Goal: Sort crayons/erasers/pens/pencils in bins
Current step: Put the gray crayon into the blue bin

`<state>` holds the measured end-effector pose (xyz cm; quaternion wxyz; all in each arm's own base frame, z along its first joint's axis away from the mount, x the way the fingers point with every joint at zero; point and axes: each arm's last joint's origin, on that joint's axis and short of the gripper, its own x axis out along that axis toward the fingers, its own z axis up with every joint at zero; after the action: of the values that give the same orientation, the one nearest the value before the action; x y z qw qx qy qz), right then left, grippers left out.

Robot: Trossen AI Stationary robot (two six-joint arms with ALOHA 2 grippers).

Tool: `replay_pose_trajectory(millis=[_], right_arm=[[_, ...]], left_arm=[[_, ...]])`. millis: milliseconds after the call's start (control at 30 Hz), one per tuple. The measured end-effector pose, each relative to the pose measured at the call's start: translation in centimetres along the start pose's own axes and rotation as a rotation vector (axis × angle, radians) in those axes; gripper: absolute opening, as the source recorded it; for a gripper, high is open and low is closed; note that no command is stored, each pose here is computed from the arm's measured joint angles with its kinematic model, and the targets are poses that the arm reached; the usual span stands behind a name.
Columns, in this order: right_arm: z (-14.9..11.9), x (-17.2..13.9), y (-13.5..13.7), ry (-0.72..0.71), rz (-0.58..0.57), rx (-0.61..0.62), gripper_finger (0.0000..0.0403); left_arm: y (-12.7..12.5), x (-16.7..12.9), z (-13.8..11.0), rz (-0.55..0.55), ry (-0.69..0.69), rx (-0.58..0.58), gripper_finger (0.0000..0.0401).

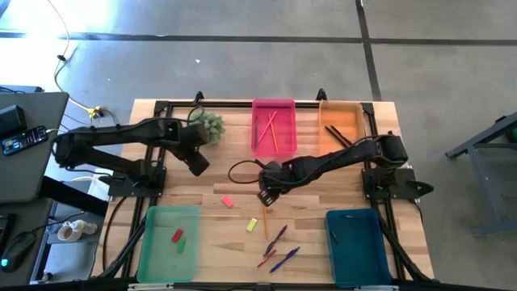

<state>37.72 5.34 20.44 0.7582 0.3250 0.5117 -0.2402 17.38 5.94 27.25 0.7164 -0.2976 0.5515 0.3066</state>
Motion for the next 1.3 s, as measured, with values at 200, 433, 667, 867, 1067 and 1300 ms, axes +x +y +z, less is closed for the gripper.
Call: replay_pose_trajectory(millis=[200, 433, 667, 867, 1067, 1300], right_arm=[[-0.2, 2.0, 0.1, 0.026, -0.025, 0.001, 0.0174], [-0.4, 3.5, -0.1, 0.049, -0.057, 0.056, 0.0156], [-0.7, 4.9, -0.2, 0.066, -0.089, 0.096, 0.0145], [-0.7, 5.7, -0.1, 0.061, -0.082, 0.103, 0.0144], [-0.8, 6.4, -0.2, 0.054, -0.105, 0.142, 0.0144], [-0.8, 6.6, -0.5, 0.051, -0.146, 0.156, 0.0144]], left_arm=[[-0.1, -1.3, -1.1, -0.018, -0.071, -0.026, 0.0099], [-0.5, -1.6, -1.6, -0.001, -0.105, -0.009, 0.0099], [-0.8, -1.6, -1.8, 0.016, -0.116, -0.003, 0.0099], [-0.8, -1.6, -1.8, 0.024, -0.124, -0.006, 0.0099], [-0.8, -1.6, -1.8, 0.025, -0.124, -0.007, 0.0099], [-0.8, -1.6, -1.8, 0.025, -0.124, -0.007, 0.0099]])
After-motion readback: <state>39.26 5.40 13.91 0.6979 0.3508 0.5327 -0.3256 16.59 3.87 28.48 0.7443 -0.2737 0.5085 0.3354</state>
